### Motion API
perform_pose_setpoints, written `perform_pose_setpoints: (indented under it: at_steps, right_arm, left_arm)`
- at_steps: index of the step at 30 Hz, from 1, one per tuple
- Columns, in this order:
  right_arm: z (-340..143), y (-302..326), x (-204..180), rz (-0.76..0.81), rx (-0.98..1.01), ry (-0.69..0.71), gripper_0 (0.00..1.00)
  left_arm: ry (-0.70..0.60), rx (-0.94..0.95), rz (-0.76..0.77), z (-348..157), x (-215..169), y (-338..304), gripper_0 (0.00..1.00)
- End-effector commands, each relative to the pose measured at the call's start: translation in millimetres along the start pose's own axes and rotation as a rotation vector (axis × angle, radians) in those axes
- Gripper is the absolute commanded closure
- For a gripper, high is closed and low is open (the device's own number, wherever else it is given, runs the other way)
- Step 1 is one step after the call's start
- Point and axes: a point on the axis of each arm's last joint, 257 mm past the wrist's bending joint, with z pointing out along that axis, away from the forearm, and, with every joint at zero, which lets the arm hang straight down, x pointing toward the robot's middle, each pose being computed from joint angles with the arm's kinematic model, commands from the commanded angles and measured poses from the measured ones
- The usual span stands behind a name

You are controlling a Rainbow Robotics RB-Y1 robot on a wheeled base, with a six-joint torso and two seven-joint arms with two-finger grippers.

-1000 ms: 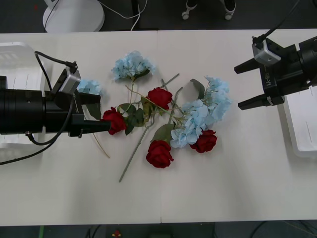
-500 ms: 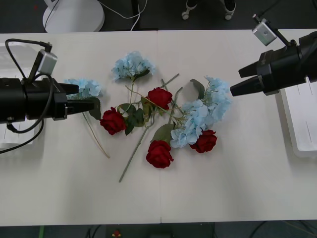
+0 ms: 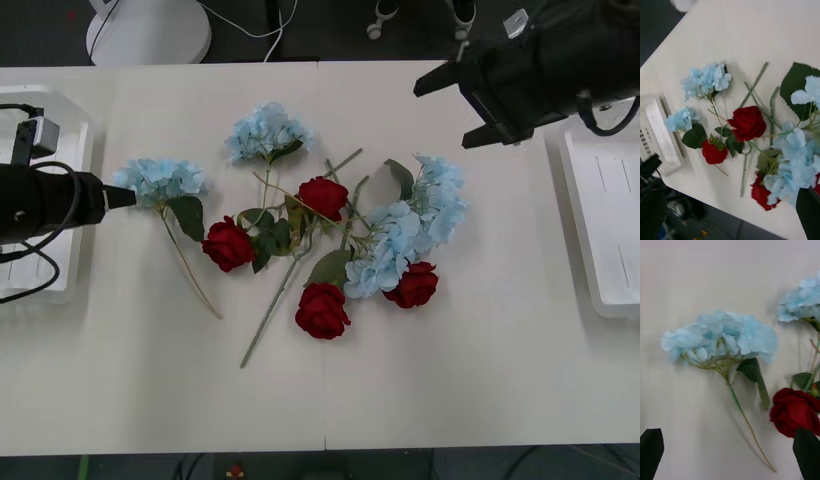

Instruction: Put the red flowers into the right box and the blue flowers into the left box

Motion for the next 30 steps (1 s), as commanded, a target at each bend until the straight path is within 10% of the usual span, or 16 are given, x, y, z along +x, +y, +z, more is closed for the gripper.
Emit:
perform_pose_setpoints:
  at_steps: [1, 20, 25, 28, 30]
  right_arm:
    - [27, 33, 13, 0.17, 0.036, -0.006, 0.0]
    - [121, 19, -15, 1.268, 0.22, -0.222, 0.0]
    - [138, 9, -7, 1.385, 0.245, -0.242, 0.0]
    - [147, 5, 0, 1.399, 0.267, -0.238, 0.0]
    - [151, 0, 0, 1.412, 0.273, -0.244, 0.0]
  left_arm:
    - [-0.013, -0.081, -0.201, 30, 3, -23, 0.0]
    - [0.097, -0.295, -0.218, 116, 18, -7, 0.0]
    - [0.114, -0.323, -0.206, 125, 24, -2, 0.35]
    - [0.12, -0.325, -0.202, 127, 27, -1, 0.88]
    - [0.122, -0.322, -0.2, 127, 27, -3, 1.0]
